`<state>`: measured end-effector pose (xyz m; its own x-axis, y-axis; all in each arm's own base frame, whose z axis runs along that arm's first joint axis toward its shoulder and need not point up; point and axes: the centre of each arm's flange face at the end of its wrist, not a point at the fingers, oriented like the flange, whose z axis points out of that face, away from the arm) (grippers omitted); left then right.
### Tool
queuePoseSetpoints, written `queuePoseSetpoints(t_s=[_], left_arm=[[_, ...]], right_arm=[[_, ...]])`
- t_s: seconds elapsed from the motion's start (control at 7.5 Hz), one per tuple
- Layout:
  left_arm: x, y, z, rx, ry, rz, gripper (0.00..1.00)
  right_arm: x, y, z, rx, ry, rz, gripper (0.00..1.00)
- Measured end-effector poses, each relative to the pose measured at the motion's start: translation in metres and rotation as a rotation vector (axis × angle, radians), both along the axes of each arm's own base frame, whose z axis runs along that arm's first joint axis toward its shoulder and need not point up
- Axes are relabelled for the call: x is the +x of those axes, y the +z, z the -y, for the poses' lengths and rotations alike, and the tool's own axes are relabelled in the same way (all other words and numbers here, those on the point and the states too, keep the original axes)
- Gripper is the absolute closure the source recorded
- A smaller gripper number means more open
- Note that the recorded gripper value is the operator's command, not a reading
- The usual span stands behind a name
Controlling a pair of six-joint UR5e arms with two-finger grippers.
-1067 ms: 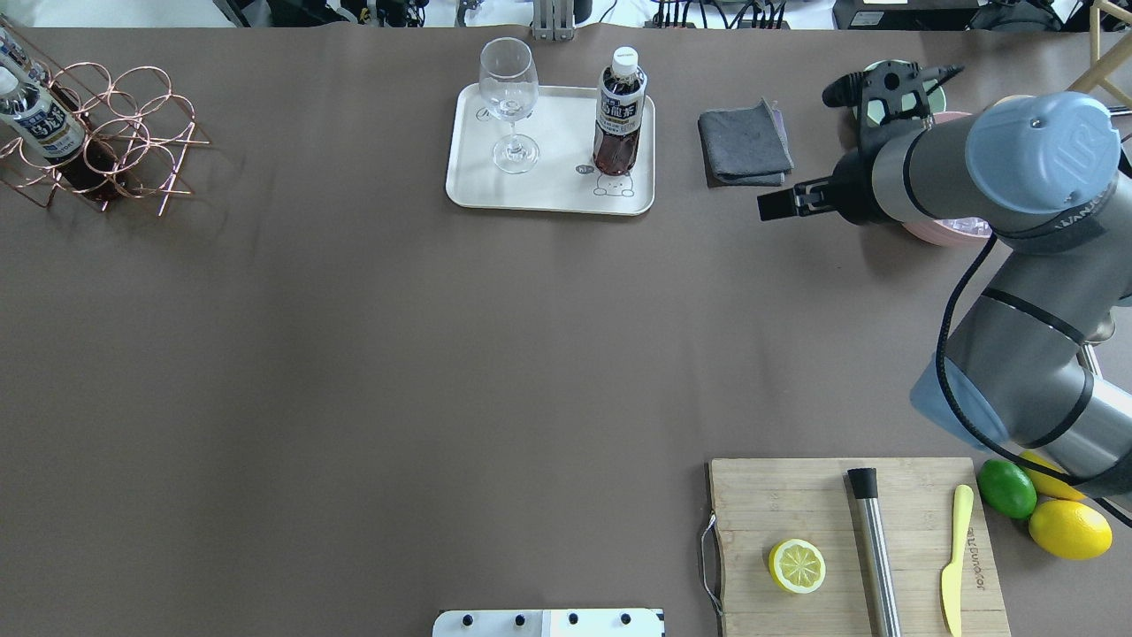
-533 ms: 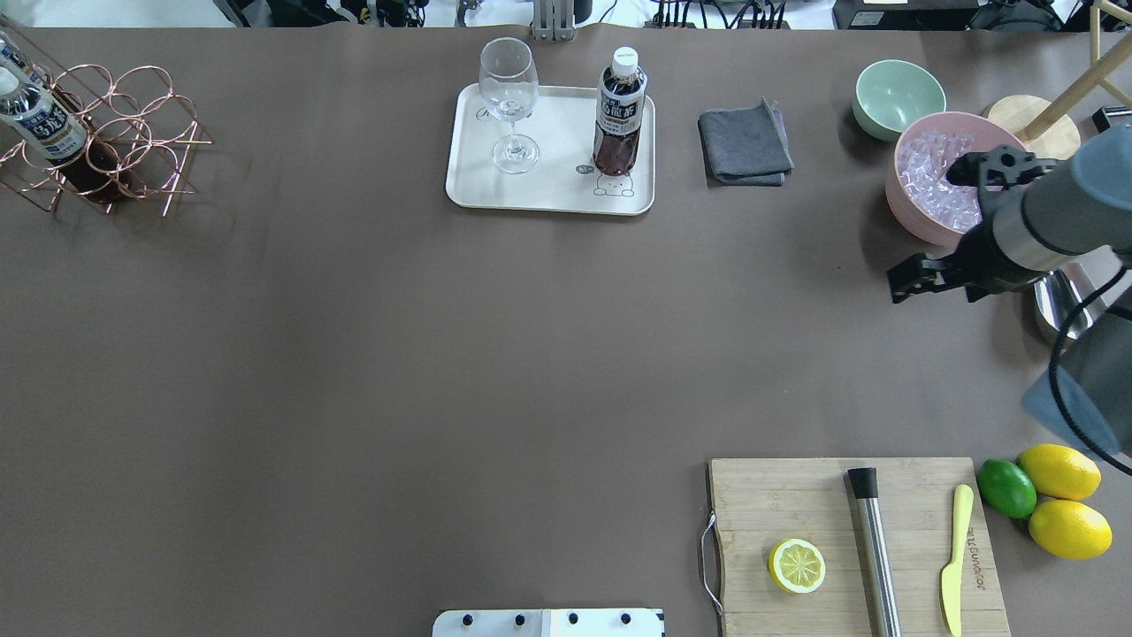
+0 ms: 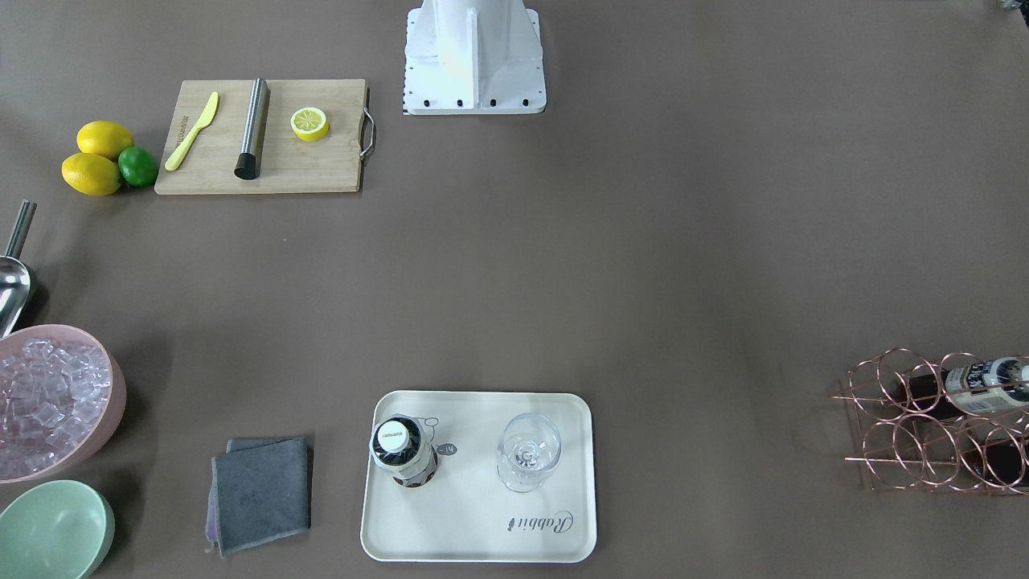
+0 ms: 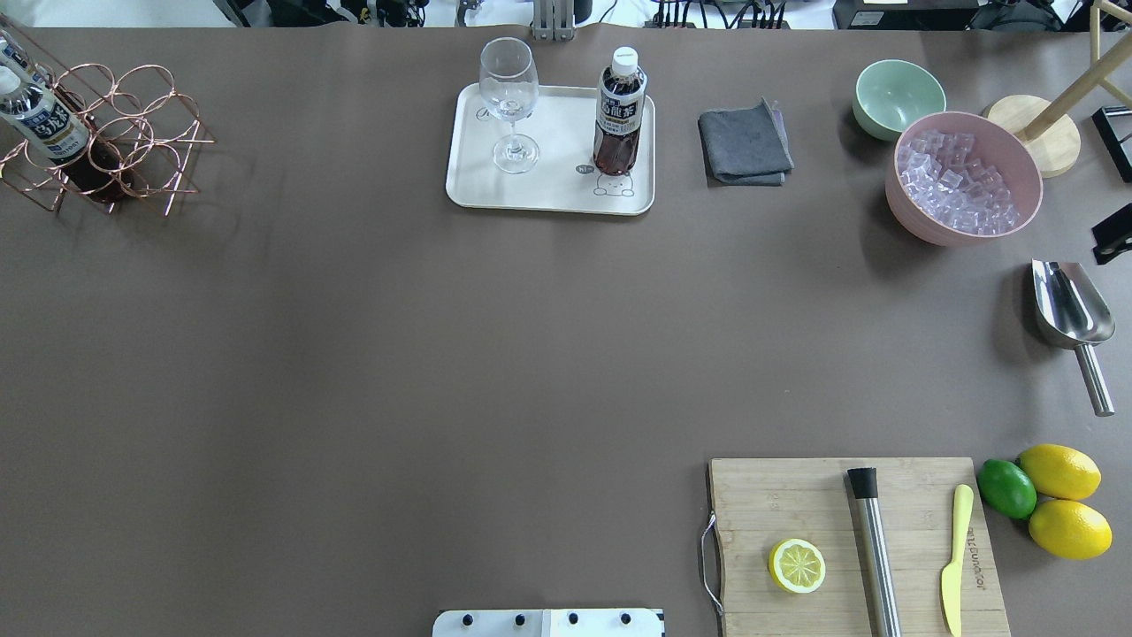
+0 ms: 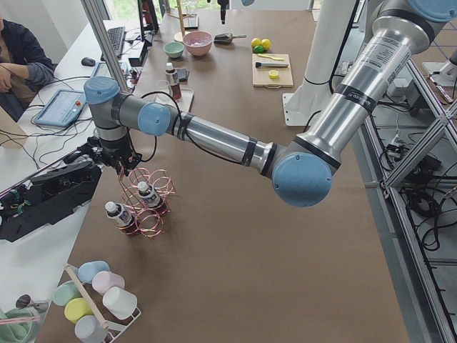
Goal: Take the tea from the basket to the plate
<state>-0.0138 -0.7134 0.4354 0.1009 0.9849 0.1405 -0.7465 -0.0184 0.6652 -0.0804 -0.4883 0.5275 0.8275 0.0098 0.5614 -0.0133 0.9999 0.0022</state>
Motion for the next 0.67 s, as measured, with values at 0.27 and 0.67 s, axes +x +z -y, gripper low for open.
queuePoseSetpoints(t_s=[0.27,0.67], left_arm=[[0.000,-0.002,0.000,-0.006,-0.007,-0.004,0.02],[-0.007,-0.019,-0.008,-0.057,-0.084,-0.043,0.02]], right_arm=[[0.068,0.008,0.005,0.012,-0.055,-0.020,0.00],[0.124,0.053,-0.017,-0.013,-0.089,0.090,0.00]])
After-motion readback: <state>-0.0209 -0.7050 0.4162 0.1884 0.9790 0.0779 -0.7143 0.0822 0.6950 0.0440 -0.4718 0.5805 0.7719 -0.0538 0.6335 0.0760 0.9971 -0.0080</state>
